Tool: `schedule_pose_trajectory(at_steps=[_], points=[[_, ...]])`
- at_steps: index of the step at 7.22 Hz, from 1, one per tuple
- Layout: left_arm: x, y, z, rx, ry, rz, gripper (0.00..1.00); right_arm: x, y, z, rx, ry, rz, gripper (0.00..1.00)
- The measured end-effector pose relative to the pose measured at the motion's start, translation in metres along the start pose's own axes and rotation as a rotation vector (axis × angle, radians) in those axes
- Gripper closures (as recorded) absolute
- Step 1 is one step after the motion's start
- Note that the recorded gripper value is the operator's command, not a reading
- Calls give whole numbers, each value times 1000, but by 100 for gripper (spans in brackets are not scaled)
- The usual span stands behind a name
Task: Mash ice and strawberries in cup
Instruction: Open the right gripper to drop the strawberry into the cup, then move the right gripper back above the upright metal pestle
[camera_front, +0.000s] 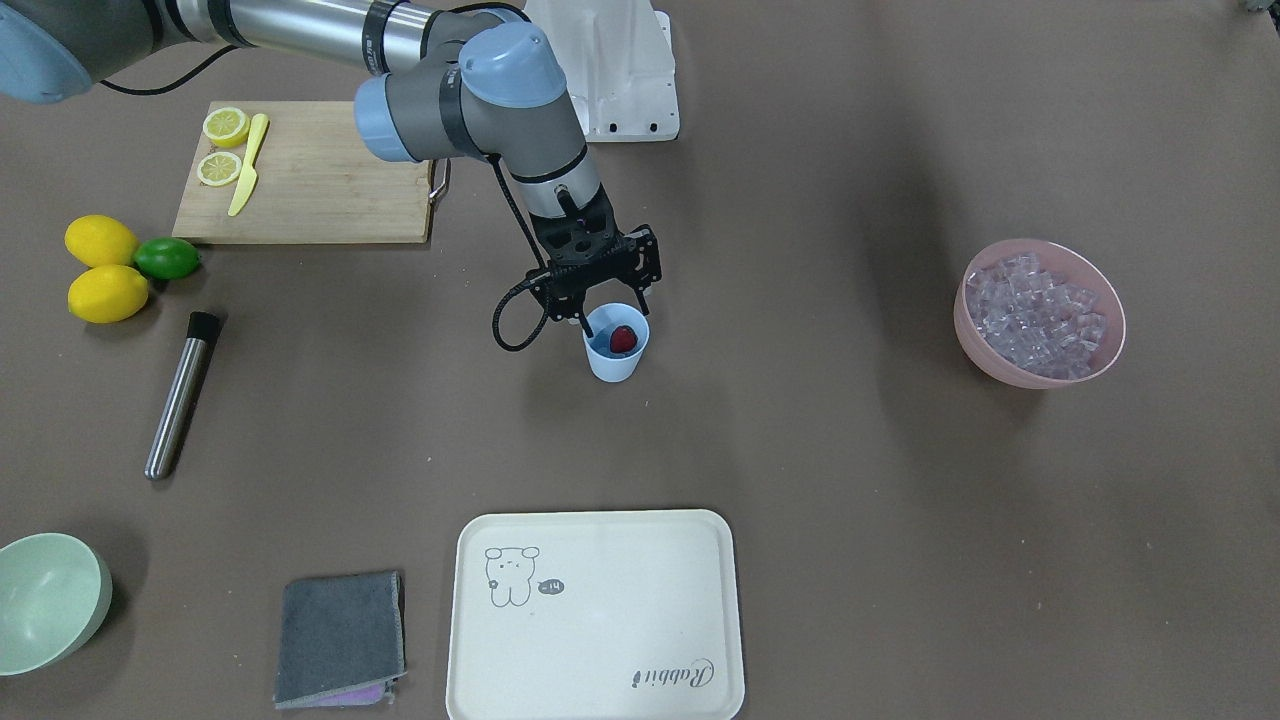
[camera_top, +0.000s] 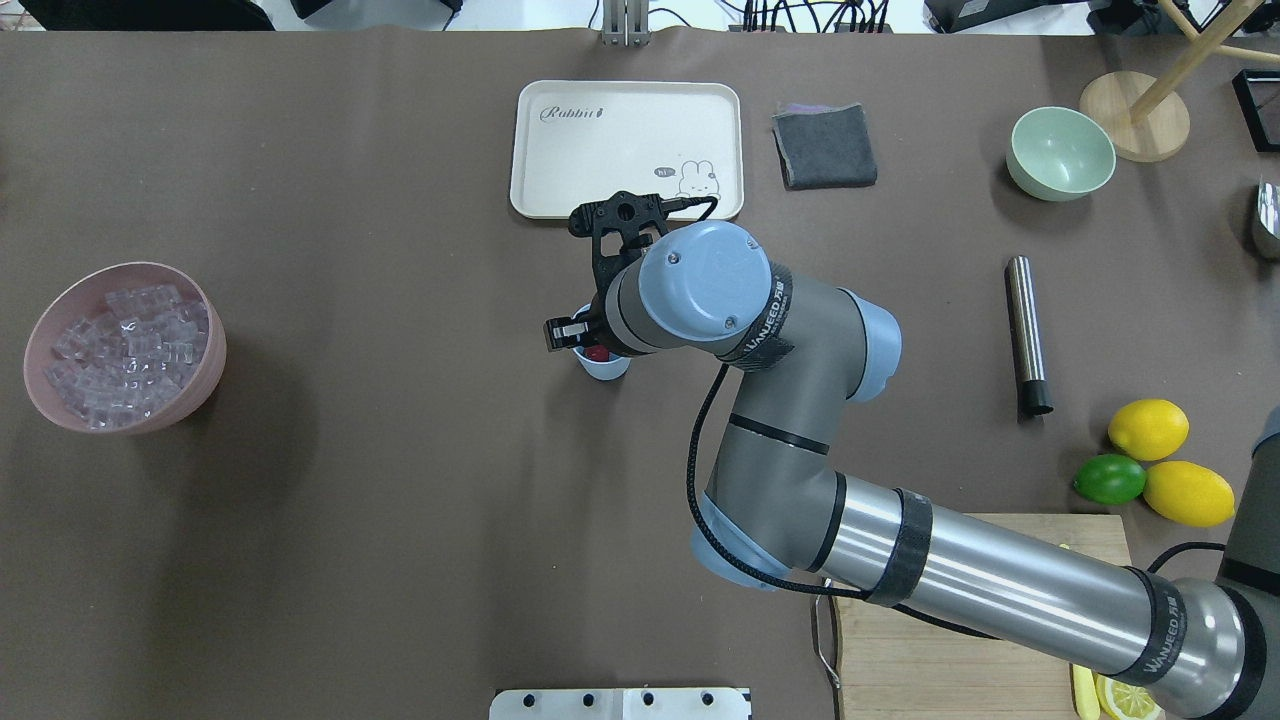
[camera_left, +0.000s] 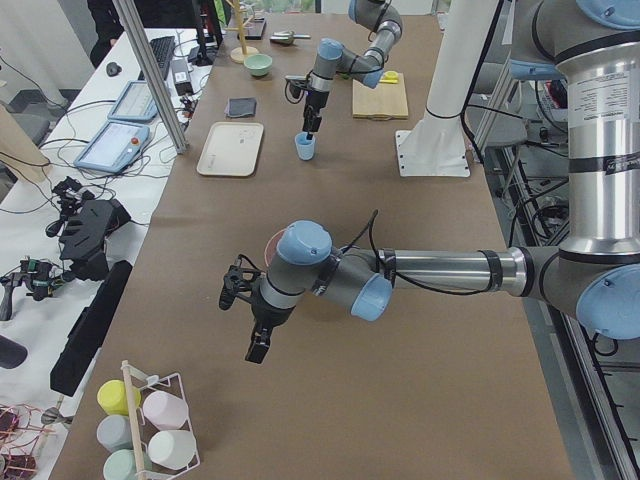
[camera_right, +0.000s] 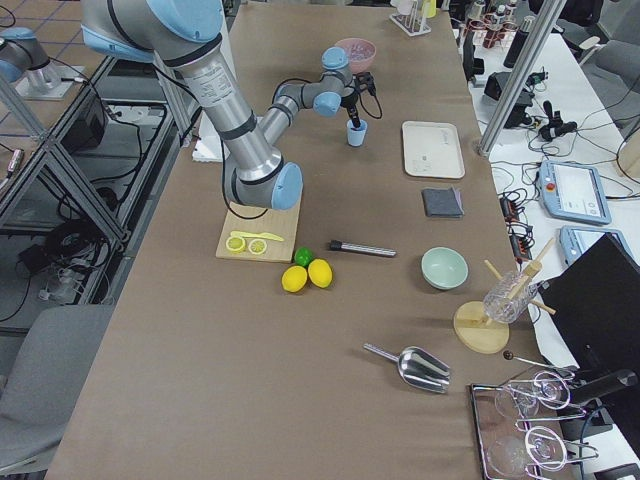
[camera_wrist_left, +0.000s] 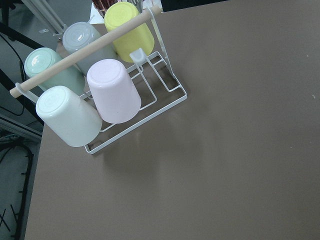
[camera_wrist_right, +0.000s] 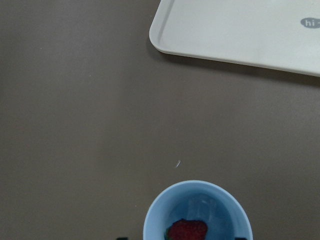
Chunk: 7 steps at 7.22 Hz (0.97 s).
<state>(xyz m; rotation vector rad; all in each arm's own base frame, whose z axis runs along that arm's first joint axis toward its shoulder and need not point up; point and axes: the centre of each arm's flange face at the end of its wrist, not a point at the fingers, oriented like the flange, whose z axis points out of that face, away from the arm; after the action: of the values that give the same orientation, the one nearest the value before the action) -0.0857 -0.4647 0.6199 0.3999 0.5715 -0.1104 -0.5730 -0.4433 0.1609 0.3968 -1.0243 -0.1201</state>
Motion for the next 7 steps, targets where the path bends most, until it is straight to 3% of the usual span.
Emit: schedule_pose_trajectory(at_steps=[1,2,5,7], points=[[-3,0,-3,5,-2,-6,2,10,-13,-8,-28,-15,32,0],[-7,0,-5,10,-5,-14,2,30,-29,-20,-49,1,77,0],[-16,2,1,7,-17,-14,2,170,-74,-94,-145,154,235,0],[-19,4,4,14,-18,25,2,305,-78,-137,-203,231,282,0]])
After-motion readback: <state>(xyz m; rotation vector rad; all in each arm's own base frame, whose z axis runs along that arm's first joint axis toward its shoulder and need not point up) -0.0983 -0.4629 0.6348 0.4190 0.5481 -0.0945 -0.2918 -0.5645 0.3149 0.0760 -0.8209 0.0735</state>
